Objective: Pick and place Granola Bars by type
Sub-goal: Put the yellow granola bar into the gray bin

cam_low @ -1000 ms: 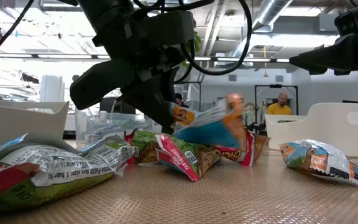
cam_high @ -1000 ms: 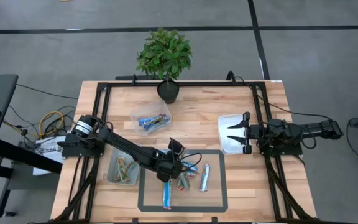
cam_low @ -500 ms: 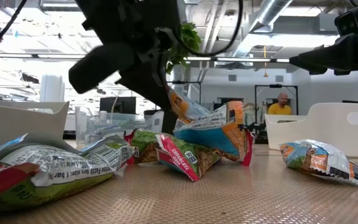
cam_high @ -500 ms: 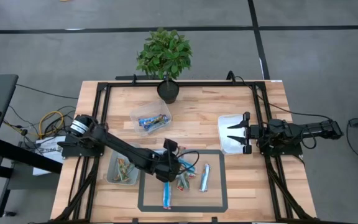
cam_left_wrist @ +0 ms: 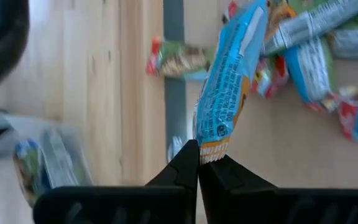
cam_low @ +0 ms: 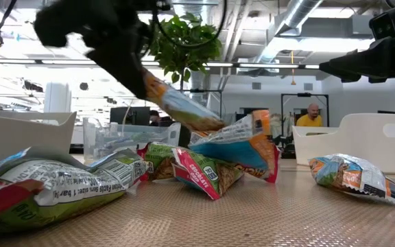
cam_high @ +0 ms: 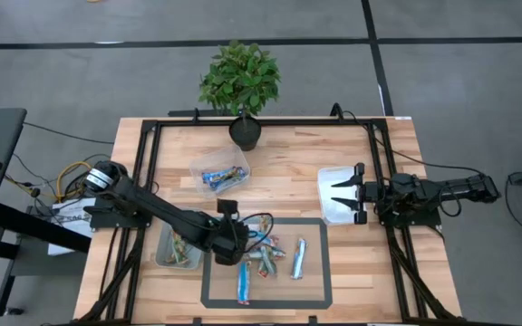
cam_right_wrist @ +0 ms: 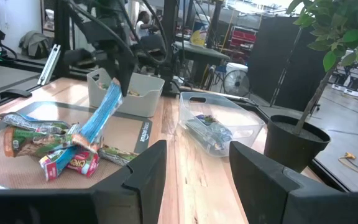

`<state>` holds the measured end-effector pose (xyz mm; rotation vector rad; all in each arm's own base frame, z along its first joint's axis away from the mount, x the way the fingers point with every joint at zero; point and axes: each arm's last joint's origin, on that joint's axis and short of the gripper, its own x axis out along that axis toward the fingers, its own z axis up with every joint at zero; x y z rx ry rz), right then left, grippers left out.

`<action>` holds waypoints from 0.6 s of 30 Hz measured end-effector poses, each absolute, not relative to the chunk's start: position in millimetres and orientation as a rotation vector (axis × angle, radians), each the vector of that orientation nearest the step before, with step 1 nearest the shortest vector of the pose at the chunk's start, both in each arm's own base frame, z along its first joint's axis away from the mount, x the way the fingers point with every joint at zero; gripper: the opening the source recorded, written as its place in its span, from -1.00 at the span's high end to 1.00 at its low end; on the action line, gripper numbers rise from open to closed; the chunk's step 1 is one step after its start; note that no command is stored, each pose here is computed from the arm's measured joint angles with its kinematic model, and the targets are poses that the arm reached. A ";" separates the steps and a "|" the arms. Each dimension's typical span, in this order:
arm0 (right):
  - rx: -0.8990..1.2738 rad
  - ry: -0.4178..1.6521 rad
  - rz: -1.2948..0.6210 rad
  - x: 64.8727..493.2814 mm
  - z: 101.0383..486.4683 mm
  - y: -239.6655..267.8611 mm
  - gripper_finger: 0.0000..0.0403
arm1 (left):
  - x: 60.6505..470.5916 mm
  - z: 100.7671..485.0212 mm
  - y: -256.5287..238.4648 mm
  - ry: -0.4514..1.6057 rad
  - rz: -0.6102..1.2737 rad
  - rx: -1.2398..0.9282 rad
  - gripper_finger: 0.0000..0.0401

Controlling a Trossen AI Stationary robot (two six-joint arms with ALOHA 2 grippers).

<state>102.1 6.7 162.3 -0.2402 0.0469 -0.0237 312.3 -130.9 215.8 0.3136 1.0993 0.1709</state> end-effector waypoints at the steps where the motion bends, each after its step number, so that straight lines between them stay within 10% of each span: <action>1: -0.240 0.047 -0.023 102.1 162.3 6.7 0.15 | 308.8 218.1 -130.9 1.114 0.171 0.295 1.00; 18: -0.240 0.047 -0.024 102.1 162.2 6.7 0.15 | 280.5 234.9 -136.8 1.290 0.146 0.135 1.00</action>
